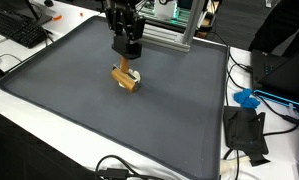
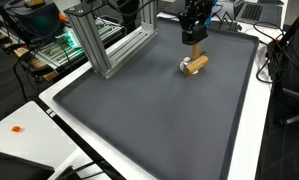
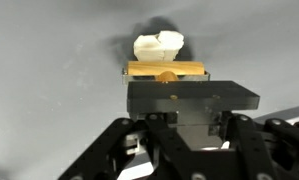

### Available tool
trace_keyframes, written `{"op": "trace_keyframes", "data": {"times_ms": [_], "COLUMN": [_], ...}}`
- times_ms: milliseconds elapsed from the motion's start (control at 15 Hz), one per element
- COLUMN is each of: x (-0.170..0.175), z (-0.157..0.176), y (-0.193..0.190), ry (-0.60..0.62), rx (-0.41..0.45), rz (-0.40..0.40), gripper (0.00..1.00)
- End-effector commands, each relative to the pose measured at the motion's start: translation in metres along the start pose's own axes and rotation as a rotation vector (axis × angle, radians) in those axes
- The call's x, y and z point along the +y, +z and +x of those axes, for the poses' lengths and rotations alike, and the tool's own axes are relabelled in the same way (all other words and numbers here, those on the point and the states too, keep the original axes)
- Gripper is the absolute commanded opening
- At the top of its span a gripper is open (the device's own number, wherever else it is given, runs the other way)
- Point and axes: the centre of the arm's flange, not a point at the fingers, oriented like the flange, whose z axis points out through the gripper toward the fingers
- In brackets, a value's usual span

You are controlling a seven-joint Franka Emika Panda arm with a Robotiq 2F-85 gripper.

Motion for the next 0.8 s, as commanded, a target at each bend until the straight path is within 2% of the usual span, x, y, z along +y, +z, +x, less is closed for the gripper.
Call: {"op": "trace_keyframes", "data": {"times_ms": [0,733], "x": [0.0008,0.0015], "z": [-0.0101,-0.0192], "y": [0.0075,0.0090], "ry": [-0.047,-0.121], "rx": [-0.108,-0.193], "rz": [-0.028,-0.052], "gripper": [0.24,0.24]}}
